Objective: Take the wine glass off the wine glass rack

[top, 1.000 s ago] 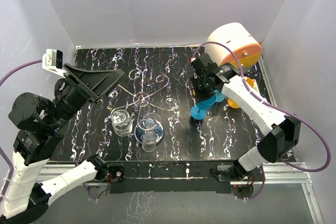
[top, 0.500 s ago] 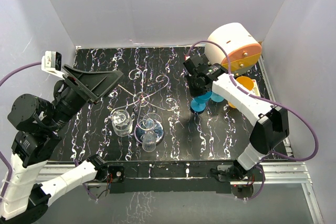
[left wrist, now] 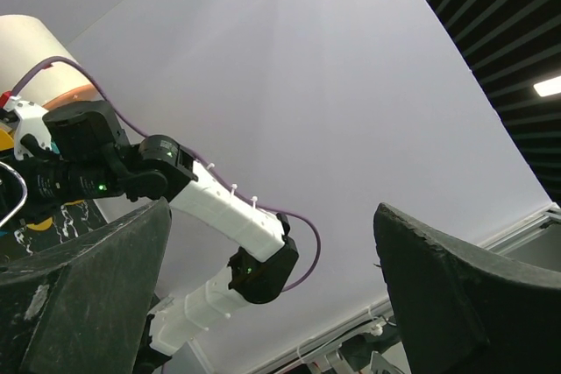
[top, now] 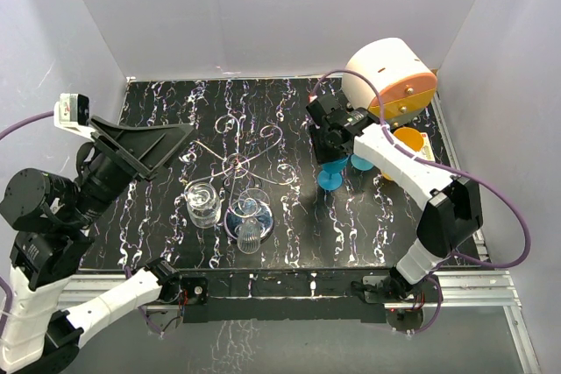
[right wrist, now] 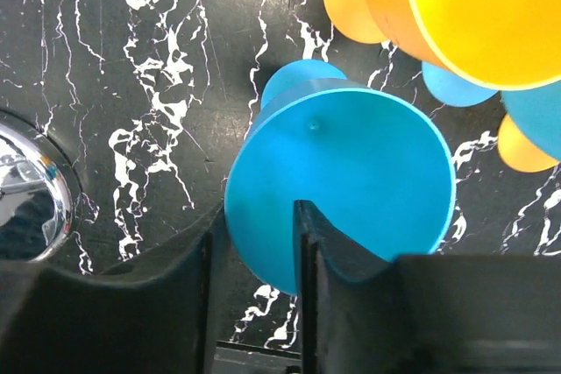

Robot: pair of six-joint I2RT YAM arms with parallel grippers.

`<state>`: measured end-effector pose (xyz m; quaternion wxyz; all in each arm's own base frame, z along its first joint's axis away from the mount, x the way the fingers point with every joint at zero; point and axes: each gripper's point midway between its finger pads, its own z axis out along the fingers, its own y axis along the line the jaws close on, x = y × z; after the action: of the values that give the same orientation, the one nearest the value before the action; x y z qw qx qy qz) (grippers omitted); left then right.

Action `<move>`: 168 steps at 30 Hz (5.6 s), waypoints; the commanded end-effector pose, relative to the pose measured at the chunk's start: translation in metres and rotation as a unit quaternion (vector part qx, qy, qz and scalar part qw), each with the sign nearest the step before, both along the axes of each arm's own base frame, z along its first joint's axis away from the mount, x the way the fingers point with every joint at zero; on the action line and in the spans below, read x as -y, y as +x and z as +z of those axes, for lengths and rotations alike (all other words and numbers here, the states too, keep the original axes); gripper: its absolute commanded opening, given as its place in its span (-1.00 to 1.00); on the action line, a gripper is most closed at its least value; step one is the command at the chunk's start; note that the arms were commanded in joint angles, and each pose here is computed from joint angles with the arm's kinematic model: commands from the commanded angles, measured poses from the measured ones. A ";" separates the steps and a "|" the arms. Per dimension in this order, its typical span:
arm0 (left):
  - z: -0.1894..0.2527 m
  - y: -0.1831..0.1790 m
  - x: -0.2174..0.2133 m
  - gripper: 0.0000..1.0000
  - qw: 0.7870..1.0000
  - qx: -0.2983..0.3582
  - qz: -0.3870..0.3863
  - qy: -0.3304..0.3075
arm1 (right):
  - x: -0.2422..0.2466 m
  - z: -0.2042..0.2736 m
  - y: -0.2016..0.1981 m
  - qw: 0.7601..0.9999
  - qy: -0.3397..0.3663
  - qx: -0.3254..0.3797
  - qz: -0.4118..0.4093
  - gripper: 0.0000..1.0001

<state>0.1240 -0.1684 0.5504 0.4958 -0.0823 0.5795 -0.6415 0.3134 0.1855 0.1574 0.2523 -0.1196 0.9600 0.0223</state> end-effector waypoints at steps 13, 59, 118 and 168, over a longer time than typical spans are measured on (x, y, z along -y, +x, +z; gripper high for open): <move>0.001 -0.004 -0.011 0.97 1.000 0.010 0.016 -0.002 | 0.017 0.146 -0.043 0.969 0.158 0.192 0.007 0.97; -0.025 0.006 0.002 0.97 1.000 -0.021 0.005 0.010 | -0.109 0.214 -0.193 0.794 0.603 -0.068 0.046 0.24; -0.021 -0.003 -0.011 0.97 1.000 -0.019 0.016 0.005 | -0.156 0.228 -0.205 0.776 0.624 -0.068 0.054 -0.77; -0.023 -0.005 -0.013 0.97 1.000 -0.025 0.014 -0.005 | -0.173 0.256 -0.220 0.746 0.649 -0.092 0.118 -1.00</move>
<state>0.1212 -0.1607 0.5226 0.4819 -0.1062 0.5971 -0.6324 0.0970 0.3573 0.3655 0.1536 -0.0197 0.7601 0.6310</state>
